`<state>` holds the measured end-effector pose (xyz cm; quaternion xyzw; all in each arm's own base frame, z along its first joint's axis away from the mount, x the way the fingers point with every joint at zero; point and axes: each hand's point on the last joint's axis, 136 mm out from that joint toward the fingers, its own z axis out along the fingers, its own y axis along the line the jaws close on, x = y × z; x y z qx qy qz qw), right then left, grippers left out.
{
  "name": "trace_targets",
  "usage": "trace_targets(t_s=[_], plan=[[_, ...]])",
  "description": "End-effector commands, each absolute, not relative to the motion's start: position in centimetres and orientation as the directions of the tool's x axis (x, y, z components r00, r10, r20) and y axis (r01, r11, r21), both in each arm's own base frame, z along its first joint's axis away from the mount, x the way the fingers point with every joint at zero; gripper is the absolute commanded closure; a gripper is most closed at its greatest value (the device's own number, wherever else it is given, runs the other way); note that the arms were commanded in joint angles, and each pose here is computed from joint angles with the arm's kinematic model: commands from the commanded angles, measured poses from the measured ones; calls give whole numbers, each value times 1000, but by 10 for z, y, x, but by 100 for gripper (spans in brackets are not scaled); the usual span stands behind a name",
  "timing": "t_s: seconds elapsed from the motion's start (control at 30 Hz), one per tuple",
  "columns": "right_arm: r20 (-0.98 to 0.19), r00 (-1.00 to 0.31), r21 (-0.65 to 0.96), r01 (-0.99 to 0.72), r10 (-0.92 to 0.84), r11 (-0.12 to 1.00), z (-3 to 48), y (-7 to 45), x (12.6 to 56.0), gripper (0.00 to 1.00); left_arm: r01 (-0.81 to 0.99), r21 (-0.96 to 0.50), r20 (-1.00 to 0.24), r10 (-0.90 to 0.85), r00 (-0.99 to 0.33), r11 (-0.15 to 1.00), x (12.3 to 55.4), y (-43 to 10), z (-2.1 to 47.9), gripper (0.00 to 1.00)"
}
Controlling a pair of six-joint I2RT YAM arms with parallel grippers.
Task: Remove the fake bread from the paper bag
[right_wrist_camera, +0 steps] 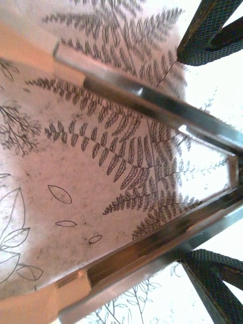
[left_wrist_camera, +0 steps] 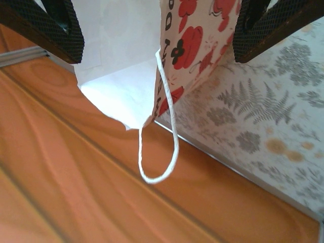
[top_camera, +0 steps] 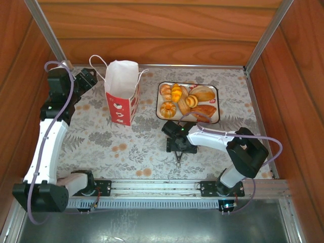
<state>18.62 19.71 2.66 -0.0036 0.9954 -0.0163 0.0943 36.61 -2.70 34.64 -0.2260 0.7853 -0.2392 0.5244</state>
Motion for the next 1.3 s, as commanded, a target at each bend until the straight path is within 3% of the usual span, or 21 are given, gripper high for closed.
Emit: trace_targets(t_s=[0.0,0.27,0.6,0.73,0.97,1.27], plan=[[-255,-967,-65,-6,-22,998,62,186,197,0,-180,-521,-787,-552,-276,834,346,0,355,17],[-467,-884,-82,84,36,993,148,136,220,0,-360,-451,-816,-540,-206,817,315,48,335,12],[-799,-572,41,257,186,966,230,57,240,0,-514,-345,-879,-462,-115,785,300,85,264,10],[-851,-499,25,274,164,962,236,42,245,0,-526,-330,-895,-437,-90,784,302,90,230,9],[-904,-422,-103,376,71,921,227,15,263,0,-535,-178,-916,-338,-217,826,309,91,176,4],[-914,-403,-119,363,40,924,198,2,290,0,-330,-22,-940,-132,-314,944,340,48,134,0]])
